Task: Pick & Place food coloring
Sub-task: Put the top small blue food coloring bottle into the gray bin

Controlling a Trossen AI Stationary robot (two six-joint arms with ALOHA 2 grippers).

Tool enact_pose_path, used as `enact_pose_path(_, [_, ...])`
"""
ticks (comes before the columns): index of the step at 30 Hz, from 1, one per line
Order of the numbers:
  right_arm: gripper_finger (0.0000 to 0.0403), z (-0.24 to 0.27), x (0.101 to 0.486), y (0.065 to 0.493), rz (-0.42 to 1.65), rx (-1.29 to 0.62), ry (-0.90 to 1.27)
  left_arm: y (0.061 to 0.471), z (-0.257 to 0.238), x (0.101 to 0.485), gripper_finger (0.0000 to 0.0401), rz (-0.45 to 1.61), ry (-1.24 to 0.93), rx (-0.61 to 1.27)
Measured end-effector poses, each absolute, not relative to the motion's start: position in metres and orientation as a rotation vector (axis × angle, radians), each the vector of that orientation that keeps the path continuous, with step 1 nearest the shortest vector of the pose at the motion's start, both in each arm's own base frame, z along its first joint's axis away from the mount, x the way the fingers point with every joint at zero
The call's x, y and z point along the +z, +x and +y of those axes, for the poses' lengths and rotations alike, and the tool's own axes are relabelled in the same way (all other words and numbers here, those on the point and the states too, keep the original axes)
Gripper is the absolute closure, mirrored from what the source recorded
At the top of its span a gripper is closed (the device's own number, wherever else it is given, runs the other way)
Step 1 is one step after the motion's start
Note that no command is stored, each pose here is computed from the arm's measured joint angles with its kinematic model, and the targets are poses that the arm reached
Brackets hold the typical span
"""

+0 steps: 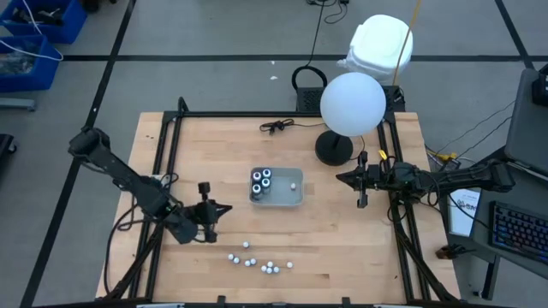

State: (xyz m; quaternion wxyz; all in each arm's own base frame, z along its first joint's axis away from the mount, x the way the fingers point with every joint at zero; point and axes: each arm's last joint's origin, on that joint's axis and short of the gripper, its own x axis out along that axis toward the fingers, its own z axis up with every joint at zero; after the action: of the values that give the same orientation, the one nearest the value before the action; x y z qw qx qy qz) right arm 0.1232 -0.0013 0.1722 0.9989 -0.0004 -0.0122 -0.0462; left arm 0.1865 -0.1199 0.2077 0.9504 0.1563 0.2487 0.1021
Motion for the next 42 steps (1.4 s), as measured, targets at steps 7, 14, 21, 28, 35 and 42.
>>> enact_pose_path(7, [0.0403, -0.001, 0.174, 0.123, -0.043, -0.094, -0.022, 0.178, -0.114, 0.178, 0.0392, 0.386, 0.331, 0.149])
enact_pose_path(14, [0.0403, -0.001, 0.174, 0.123, -0.042, -0.094, -0.01, 0.171, -0.107, 0.21, 0.0393, 0.318, 0.501, 0.038])
enact_pose_path(21, [0.0403, -0.001, 0.175, 0.123, -0.051, -0.093, 0.016, 0.137, -0.056, 0.248, 0.0395, 0.116, 0.322, -0.094])
enact_pose_path(28, [0.0403, -0.001, 0.175, 0.123, -0.051, -0.093, 0.017, 0.123, -0.04, 0.216, 0.0398, 0.04, 0.167, -0.115])
enact_pose_path(35, [0.0403, -0.001, 0.175, 0.123, -0.057, -0.093, 0.015, 0.118, -0.041, 0.191, 0.0399, -0.082, 0.238, -0.147])
enact_pose_path(42, [0.0403, -0.001, 0.176, 0.123, -0.068, -0.094, -0.024, 0.117, -0.039, 0.172, 0.0399, -0.033, 0.207, -0.113])
